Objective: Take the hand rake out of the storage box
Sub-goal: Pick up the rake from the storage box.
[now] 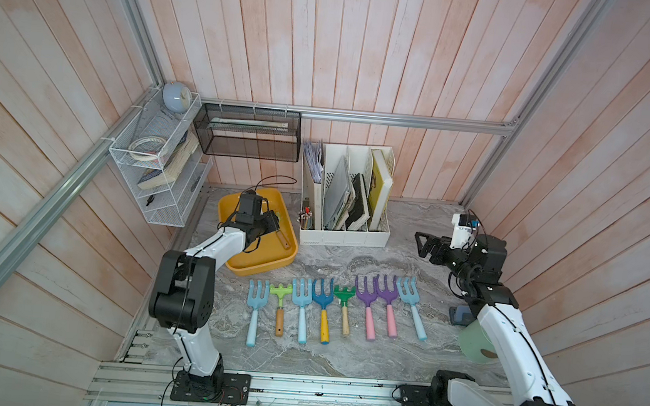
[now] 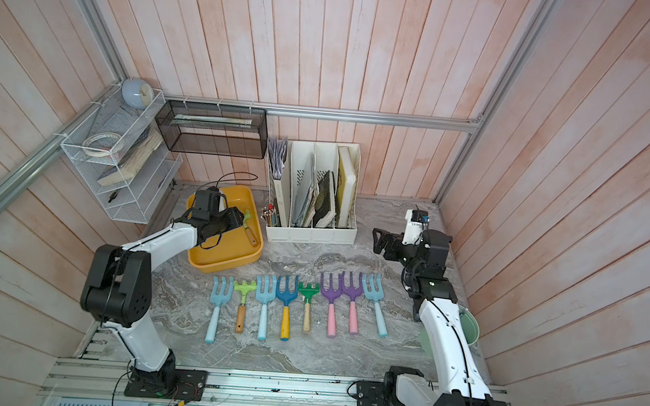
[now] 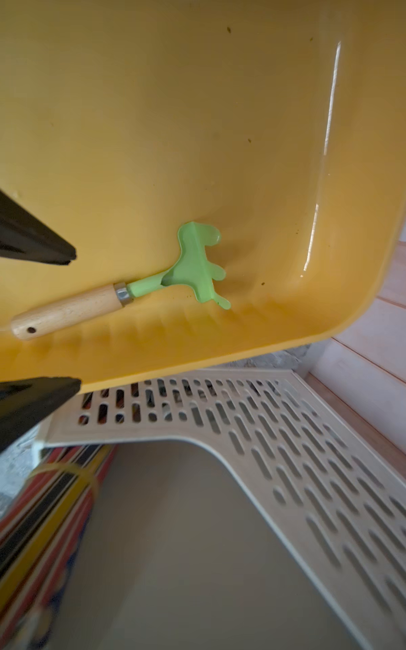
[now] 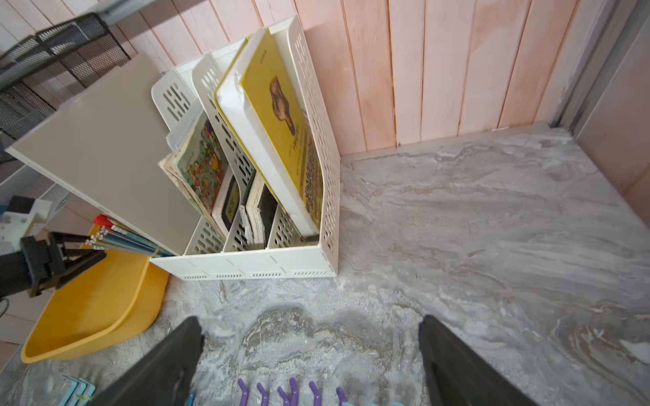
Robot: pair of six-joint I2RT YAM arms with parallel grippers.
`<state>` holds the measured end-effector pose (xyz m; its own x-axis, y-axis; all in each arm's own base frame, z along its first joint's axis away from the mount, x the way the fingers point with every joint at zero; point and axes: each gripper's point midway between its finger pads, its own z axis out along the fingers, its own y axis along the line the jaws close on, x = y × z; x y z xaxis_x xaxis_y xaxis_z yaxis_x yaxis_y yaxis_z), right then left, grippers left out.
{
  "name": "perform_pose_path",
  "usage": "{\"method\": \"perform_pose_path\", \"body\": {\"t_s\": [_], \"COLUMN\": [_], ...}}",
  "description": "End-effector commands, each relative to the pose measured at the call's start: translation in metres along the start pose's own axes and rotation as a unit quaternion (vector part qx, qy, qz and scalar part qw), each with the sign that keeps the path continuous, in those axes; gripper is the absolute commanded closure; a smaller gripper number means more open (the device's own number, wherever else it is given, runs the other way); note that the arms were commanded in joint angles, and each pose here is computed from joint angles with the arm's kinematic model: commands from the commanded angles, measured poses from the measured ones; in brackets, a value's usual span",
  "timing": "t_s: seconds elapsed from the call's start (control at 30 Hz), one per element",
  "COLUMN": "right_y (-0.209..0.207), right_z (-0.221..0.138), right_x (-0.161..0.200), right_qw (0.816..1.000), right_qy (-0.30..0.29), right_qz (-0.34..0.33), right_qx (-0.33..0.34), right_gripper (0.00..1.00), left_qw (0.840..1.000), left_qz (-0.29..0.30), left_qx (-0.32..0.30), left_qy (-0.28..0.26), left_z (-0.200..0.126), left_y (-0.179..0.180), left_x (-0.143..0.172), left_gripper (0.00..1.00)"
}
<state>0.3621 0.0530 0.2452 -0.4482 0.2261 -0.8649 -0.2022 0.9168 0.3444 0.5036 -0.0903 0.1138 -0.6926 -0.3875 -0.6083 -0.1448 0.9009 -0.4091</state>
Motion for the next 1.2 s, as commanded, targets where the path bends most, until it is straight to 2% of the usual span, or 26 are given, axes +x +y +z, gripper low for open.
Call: {"method": "perform_pose_path", "body": {"t_s": [0.0,0.17,0.4,0.57,0.73,0.8,0.97,1.03,1.07,1.17], "right_y": [0.0,0.006,0.009,0.015,0.018,0.02,0.025,0.027,0.027,0.03], "right_z": [-0.004,-0.007,-0.009,-0.011,-0.013,-0.014,-0.012,-0.012,-0.012,-0.012], "right_x": [0.005,0.006,0.008,0.008,0.007,0.007,0.009,0.01,0.01,0.012], "right_qw": [1.0,1.0,0.999,0.999,0.998,0.998,0.997,0.997,0.997,0.996], "right_qy": [-0.01,-0.016,-0.02,-0.025,-0.026,-0.028,-0.026,-0.023,-0.023,-0.024], "right_qz": [-0.002,-0.007,-0.01,-0.011,-0.011,-0.01,-0.007,-0.009,-0.006,0.005], "right_qx": [0.002,-0.014,-0.025,-0.038,-0.048,-0.053,-0.069,-0.077,-0.078,-0.089], "right_gripper": [0.02,0.02,0.02,0.02,0.02,0.02,0.02,0.02,0.02,0.02], "left_qw": [0.996,0.993,0.988,0.985,0.979,0.977,0.974,0.972,0.972,0.98], "left_qz": [0.004,-0.008,-0.005,0.009,0.024,0.027,0.034,0.039,0.04,0.041], "left_qx": [-0.059,-0.07,-0.094,-0.111,-0.135,-0.147,-0.156,-0.16,-0.156,-0.126], "left_qy": [0.063,0.096,0.122,0.134,0.152,0.152,0.162,0.17,0.17,0.145], "left_z": [0.021,0.049,0.07,0.07,0.06,0.052,0.039,0.039,0.038,0.029], "left_y": [0.014,0.018,0.027,0.035,0.05,0.058,0.068,0.072,0.071,0.06], "left_x": [0.03,0.047,0.06,0.063,0.062,0.058,0.06,0.063,0.064,0.056], "left_gripper": [0.44,0.44,0.44,0.67,0.73,0.79,0.81,0.88,0.94,0.97]}}
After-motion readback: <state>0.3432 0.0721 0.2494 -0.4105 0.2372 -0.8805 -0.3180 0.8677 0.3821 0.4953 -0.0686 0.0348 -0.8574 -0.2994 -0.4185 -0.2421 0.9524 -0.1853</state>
